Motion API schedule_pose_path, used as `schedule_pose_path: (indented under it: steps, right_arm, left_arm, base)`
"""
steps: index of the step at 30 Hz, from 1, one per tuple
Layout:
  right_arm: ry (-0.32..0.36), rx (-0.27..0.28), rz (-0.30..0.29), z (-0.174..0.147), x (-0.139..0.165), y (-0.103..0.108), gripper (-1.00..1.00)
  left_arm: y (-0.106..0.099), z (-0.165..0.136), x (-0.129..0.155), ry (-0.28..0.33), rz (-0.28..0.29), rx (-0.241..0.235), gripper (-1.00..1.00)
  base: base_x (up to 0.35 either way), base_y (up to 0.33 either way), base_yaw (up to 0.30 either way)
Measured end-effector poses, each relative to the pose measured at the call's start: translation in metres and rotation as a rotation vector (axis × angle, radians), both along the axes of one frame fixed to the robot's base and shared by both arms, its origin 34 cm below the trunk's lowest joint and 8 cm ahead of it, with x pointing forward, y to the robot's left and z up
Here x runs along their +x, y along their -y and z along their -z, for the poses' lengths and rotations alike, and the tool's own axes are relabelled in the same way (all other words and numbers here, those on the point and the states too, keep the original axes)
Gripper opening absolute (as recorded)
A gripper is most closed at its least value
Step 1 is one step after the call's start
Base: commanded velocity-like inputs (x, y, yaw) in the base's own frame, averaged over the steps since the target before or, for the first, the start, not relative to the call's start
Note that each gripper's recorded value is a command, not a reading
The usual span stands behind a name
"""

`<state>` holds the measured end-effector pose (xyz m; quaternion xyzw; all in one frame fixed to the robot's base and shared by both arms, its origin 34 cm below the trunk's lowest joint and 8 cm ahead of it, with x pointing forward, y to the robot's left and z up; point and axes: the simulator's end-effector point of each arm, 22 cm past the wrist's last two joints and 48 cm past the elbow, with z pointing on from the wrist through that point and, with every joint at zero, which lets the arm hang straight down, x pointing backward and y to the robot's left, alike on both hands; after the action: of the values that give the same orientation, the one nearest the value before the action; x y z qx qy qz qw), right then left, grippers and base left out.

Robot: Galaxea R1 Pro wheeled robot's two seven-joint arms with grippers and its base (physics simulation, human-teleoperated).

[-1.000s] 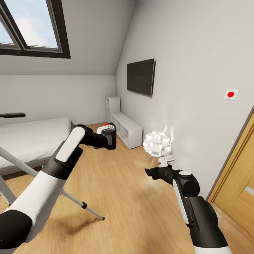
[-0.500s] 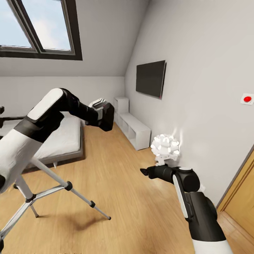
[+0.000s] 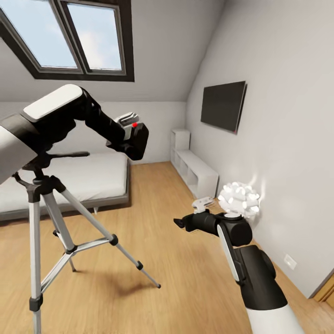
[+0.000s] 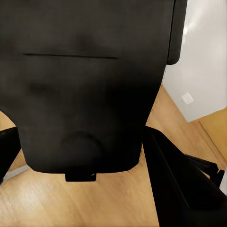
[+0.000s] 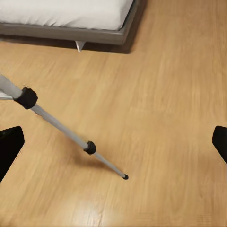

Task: Attach the digital camera to the camera tripod in the bedroom.

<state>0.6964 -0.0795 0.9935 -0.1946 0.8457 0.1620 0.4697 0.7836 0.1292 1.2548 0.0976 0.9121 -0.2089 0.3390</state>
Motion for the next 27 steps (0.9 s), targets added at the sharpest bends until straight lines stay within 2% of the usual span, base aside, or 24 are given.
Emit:
schedule_pose_path:
  steps: [2, 9, 10, 17, 18, 21, 27]
  right_arm:
    - [0.023, -0.006, -0.015, -0.014, 0.003, -0.006, 1.0]
    - [0.026, -0.012, -0.028, -0.026, 0.003, -0.01, 1.0]
    - [0.024, -0.013, -0.039, -0.026, 0.001, -0.013, 1.0]
    - [0.011, 0.003, -0.114, -0.036, -0.011, -0.031, 1.0]
    - [0.009, 0.007, -0.131, -0.037, -0.013, -0.035, 1.0]
    - [0.008, 0.01, -0.139, -0.042, -0.014, -0.036, 1.0]
    - [0.01, 0.008, -0.141, -0.052, -0.014, -0.035, 1.0]
  left_arm:
    - [0.001, -0.017, -0.001, 0.02, 0.007, -0.004, -1.0]
    - [0.003, -0.048, -0.007, 0.047, 0.029, -0.022, -1.0]
    - [0.001, -0.056, -0.013, 0.051, 0.045, -0.04, -1.0]
    - [-0.024, -0.091, -0.026, 0.117, 0.047, -0.043, -1.0]
    - [-0.026, -0.103, -0.034, 0.146, 0.062, -0.048, -1.0]
    - [-0.029, -0.116, -0.043, 0.172, 0.076, -0.046, -1.0]
    - [-0.032, -0.126, -0.048, 0.184, 0.083, -0.039, -1.0]
  base:
    - [0.0, 0.0, 0.295]
    - [0.0, 0.0, 0.295]
    - [0.0, 0.0, 0.295]
    - [0.0, 0.0, 0.295]
    - [0.0, 0.0, 0.295]
    - [0.0, 0.0, 0.295]
    - [0.0, 0.0, 0.295]
